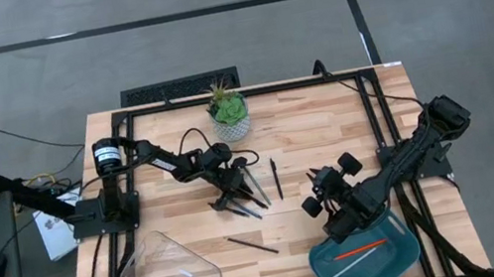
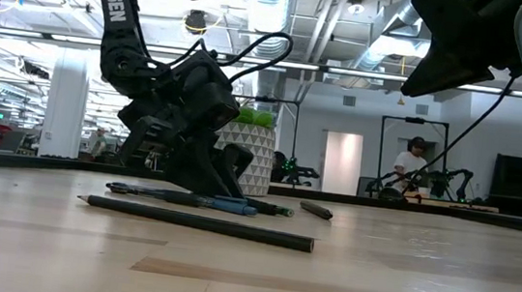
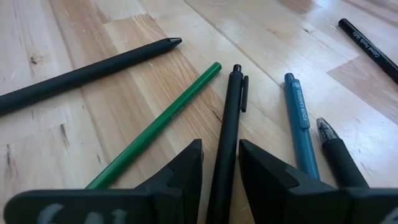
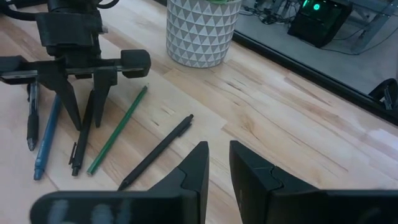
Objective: Sort pens & pencils
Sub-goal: Put the middle black pen into the transparent bin
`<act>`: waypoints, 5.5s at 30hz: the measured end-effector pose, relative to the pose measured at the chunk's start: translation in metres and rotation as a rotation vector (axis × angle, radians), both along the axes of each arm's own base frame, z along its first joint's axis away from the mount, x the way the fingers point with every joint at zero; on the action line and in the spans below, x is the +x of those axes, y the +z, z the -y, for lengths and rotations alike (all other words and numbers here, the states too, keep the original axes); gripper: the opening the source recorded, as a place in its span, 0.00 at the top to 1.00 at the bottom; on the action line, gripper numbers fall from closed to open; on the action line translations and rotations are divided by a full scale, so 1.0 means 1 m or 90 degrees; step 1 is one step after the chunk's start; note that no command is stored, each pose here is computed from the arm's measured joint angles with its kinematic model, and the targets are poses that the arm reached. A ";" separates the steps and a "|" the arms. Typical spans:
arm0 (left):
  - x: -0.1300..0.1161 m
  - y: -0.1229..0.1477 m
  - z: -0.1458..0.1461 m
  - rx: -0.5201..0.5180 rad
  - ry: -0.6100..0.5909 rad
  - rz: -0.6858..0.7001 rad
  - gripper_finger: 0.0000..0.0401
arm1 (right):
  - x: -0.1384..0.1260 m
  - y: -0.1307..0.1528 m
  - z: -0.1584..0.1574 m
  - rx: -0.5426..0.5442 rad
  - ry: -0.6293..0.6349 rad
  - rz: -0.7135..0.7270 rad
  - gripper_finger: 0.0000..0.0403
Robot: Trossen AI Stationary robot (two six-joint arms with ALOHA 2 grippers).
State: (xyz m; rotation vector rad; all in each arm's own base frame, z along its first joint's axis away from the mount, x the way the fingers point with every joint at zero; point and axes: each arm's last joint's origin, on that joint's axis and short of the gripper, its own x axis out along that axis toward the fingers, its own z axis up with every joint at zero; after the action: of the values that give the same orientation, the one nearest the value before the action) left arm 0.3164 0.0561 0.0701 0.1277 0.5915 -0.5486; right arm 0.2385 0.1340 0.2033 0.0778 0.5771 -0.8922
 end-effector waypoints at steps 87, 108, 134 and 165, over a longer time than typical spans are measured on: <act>-0.003 0.117 0.034 -0.019 -0.065 0.061 0.95 | 0.000 0.000 0.000 -0.002 0.000 -0.003 0.78; -0.037 0.164 0.080 -0.050 -0.153 0.064 0.95 | 0.000 0.000 0.001 -0.001 -0.002 -0.002 0.78; -0.092 0.202 0.113 -0.040 -0.144 0.030 0.95 | 0.001 0.000 0.000 0.004 -0.002 0.005 0.78; -0.172 0.207 0.197 -0.026 0.034 -0.099 0.95 | 0.002 -0.001 -0.001 0.020 -0.001 0.004 0.78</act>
State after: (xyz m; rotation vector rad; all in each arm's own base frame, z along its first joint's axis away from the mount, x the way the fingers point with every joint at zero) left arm 0.1442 -0.1404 0.2769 0.0300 0.7325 -0.5213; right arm 0.2402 0.1351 0.2028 0.1102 0.5850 -0.8838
